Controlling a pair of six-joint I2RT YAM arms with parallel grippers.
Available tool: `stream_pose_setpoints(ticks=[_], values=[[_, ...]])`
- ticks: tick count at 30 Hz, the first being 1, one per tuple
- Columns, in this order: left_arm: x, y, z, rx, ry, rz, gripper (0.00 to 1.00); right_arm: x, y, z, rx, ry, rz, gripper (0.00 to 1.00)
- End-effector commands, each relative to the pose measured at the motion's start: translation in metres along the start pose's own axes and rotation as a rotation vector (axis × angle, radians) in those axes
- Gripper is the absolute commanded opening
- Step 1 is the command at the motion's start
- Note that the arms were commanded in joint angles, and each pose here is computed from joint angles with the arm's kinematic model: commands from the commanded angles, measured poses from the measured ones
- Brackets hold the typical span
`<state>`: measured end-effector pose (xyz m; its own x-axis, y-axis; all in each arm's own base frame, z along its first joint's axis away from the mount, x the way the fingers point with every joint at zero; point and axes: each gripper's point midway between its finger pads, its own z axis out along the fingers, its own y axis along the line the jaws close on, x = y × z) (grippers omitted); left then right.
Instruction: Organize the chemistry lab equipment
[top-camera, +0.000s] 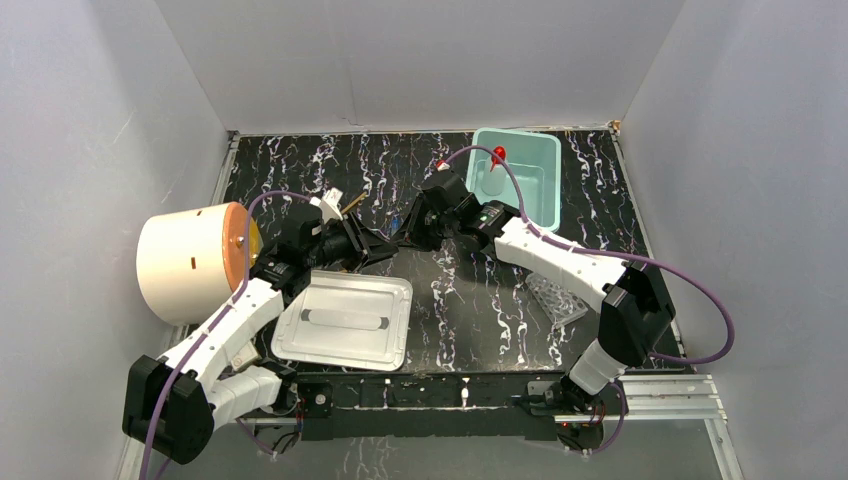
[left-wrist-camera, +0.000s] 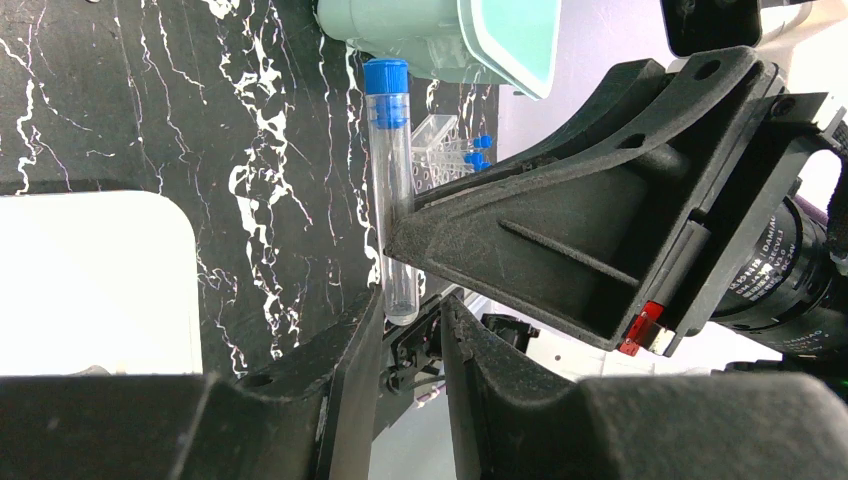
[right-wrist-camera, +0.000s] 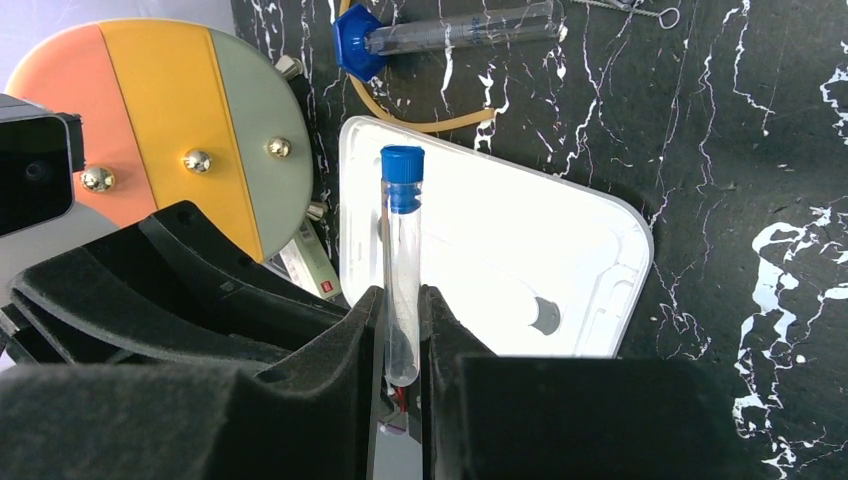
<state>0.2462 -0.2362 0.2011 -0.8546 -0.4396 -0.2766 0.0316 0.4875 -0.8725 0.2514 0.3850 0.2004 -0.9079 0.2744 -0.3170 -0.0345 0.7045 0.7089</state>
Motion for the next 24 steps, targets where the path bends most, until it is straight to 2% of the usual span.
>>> stream_pose_setpoints(ticks=[1, 7, 10, 12, 16, 18, 21, 24], values=[[-0.002, -0.017, -0.002, 0.064, 0.001, 0.029, 0.26, -0.004, 0.023, -0.014, -0.086, -0.016, -0.003, 0.22], [0.001, -0.015, 0.002, 0.056, 0.032, 0.031, 0.31, -0.002, 0.025, -0.013, -0.094, -0.002, 0.004, 0.22], [0.000, -0.017, 0.005, 0.058, 0.044, 0.038, 0.30, -0.001, 0.027, -0.014, -0.106, 0.007, 0.012, 0.22], [-0.002, -0.016, 0.006, 0.055, 0.043, 0.046, 0.26, -0.001, 0.029, -0.015, -0.116, 0.010, 0.015, 0.22], [-0.004, -0.016, 0.004, 0.047, 0.030, 0.070, 0.10, -0.002, 0.028, -0.014, -0.108, 0.013, 0.009, 0.22], [-0.003, -0.016, 0.003, 0.045, 0.032, 0.089, 0.01, -0.002, 0.026, -0.014, -0.102, 0.014, -0.008, 0.28], [0.001, -0.020, -0.001, 0.072, 0.056, 0.144, 0.00, -0.007, 0.023, -0.015, -0.114, 0.033, -0.104, 0.46], [0.010, -0.022, -0.006, 0.090, 0.102, 0.207, 0.00, -0.016, 0.027, -0.025, -0.150, 0.063, -0.171, 0.54]])
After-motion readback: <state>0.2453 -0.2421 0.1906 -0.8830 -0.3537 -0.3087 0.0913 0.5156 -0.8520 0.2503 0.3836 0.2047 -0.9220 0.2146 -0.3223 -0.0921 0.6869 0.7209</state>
